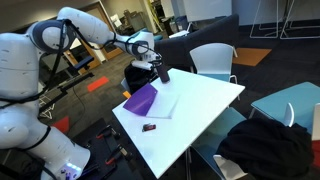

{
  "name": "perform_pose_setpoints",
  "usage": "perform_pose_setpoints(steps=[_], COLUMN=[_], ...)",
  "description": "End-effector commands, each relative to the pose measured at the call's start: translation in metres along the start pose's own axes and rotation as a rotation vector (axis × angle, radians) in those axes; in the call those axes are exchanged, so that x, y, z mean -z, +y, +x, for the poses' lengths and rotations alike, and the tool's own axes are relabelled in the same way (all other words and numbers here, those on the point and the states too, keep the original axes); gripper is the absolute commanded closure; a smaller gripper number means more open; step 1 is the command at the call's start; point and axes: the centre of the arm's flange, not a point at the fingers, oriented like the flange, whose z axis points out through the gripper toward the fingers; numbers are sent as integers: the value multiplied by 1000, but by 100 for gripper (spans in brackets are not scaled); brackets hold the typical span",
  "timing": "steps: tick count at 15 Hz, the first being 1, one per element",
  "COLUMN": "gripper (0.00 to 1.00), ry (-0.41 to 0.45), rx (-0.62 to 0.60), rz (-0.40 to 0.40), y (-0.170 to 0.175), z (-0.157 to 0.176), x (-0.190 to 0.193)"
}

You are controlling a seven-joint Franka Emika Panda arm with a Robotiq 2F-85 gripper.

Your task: Close the notebook

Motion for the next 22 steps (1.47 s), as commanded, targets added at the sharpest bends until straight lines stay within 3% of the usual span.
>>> perform_pose_setpoints(steps=[1,5,10,16,21,22], gripper=[100,100,100,100,100,99], ry=[-77,-133,-165,-262,-400,-347], rx=[96,202,386,656,683,672], rz=[77,127,211,334,299,328], y=[40,85,118,134,128,119], z=[-3,-6,24,36,38,4], x=[32,38,9,1,24,8])
